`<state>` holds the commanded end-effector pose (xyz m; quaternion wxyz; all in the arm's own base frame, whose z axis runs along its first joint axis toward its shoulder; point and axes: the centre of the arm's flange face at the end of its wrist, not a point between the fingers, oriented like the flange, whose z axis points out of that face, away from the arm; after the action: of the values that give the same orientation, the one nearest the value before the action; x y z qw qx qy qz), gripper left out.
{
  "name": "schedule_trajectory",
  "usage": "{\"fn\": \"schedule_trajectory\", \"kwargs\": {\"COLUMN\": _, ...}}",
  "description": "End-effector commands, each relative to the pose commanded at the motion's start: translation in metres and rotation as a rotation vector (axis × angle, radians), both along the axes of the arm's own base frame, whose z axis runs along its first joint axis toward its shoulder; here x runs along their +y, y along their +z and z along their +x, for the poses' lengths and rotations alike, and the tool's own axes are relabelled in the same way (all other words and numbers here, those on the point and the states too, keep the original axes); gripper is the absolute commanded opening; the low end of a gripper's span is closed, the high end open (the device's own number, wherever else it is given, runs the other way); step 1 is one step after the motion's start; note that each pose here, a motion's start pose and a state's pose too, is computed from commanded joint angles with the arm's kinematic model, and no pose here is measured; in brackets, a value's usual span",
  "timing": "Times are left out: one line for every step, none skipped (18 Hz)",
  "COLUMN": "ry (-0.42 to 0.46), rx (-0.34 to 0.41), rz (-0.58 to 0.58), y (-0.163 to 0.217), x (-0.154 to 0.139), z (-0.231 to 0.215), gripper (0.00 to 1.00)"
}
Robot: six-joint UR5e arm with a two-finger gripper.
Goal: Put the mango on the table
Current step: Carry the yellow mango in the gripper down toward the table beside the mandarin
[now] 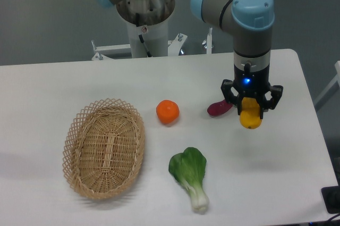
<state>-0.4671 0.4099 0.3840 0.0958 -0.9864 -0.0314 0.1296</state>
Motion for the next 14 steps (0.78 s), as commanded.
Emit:
{"fn": "schedule_trajectory", "kwargs": {"ry": -0.001, "rx": -0.005, "rz": -0.004, "y": -0.005, "x": 0.001, "z": 0.0, "gripper": 0.43}}
{"fn": "schedule_trajectory", "kwargs": {"ry": -0.003, "rx": -0.011, "rz": -0.008, "y": -0.01, "x": 0.002, "z": 0.0, "gripper": 0.43}}
{"fn": "schedule_trajectory", "kwargs": {"ry": -0.001, "rx": -0.013, "rz": -0.008, "y": -0.011, "x": 0.002, "z": 0.0, "gripper": 0.43}}
{"fn": "schedule_trajectory", "kwargs": {"ry": 0.003, "rx": -0.018, "rz": -0.009, "y": -0.014, "x": 0.002, "z": 0.001, "gripper": 0.43}}
{"fn": "schedule_trajectory", "kwargs": {"ry": 0.006, "rx": -0.031, "rz": -0.014, "y": -0.022, "x": 0.003, "z": 0.003, "gripper": 0.43}}
{"fn": "schedule_trajectory", "kwargs": {"ry": 0.009, "rx": -0.048, "rz": -0.022, "y": -0.031, "x": 0.002, "z": 0.006, "gripper": 0.43}}
{"fn": "schedule_trajectory", "kwargs": {"ry": 0.018, "rx": -0.06, "rz": -0.026, "y": -0.039, "x": 0.002, "z": 0.009, "gripper": 0.43}}
{"fn": "schedule_trajectory", "kwargs": {"ry": 0.029, "rx": -0.068, "rz": -0.025, "y": -0.048, "x": 0.003, "z": 0.012, "gripper": 0.43}}
{"fn": "schedule_trajectory", "kwargs": {"ry": 0.045, "rx": -0.074, "rz": -0.022, "y": -0.058, "x": 0.004, "z": 0.013, "gripper": 0.43}}
{"fn": "schedule_trajectory", "kwargs": {"ry": 0.058, "rx": -0.077, "rz": -0.016, "y": -0.065, "x": 0.011, "z": 0.017, "gripper": 0.43}}
{"fn": "schedule_trajectory", "kwargs": {"ry": 0.074, "rx": -0.085, "rz": -0.011, "y": -0.074, "x": 0.018, "z": 0.021, "gripper": 0.43}}
{"fn": "schedule_trajectory", "kwargs": {"ry": 0.1, "rx": -0.097, "rz": -0.007, "y": -0.082, "x": 0.024, "z": 0.023, "gripper": 0.43}}
{"fn": "schedule_trajectory", "kwargs": {"ry": 0.138, "rx": -0.109, "rz": 0.001, "y": -0.087, "x": 0.027, "z": 0.024, "gripper": 0.44}}
{"fn": "schedule_trajectory", "kwargs": {"ry": 0.162, "rx": -0.123, "rz": 0.005, "y": -0.093, "x": 0.036, "z": 0.031, "gripper": 0.44}}
